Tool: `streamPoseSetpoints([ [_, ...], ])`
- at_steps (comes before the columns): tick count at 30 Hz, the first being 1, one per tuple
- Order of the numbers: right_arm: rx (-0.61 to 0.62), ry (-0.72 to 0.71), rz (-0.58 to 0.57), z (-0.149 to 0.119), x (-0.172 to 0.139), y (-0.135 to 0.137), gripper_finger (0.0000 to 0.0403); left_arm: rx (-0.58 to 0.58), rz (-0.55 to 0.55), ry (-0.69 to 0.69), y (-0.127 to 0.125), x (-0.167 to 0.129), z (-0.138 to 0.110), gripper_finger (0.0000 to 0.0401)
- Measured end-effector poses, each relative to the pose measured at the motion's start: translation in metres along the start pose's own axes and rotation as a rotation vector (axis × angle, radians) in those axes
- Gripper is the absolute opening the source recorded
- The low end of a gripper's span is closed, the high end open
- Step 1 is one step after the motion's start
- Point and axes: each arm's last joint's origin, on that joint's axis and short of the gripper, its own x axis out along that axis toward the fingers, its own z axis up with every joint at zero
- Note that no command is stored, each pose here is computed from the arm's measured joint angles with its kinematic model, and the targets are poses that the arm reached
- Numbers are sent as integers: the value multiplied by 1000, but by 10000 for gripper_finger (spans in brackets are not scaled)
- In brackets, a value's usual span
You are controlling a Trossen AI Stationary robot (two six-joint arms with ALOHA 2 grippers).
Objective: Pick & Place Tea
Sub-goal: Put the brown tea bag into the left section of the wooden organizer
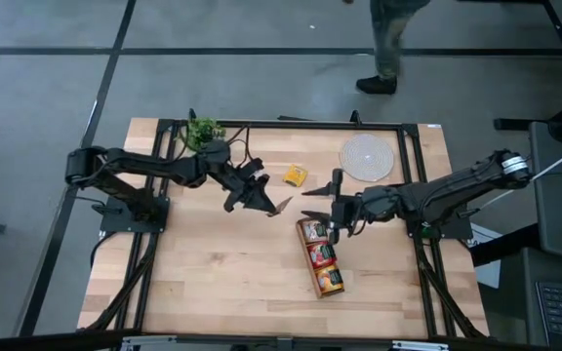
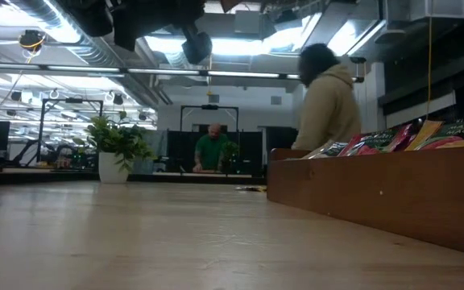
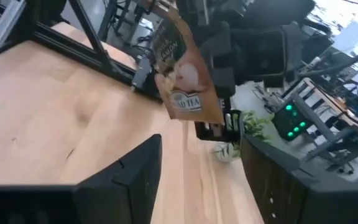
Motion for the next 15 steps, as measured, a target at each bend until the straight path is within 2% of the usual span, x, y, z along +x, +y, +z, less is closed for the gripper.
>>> streamPoseSetpoints([
  [9, 20, -50, 28, -2, 10, -4, 218, -41, -9, 15, 6, 7, -3, 3],
  [15, 32, -80, 44, -1, 12, -6, 210, -18, -28, 1, 3, 8, -2, 3],
])
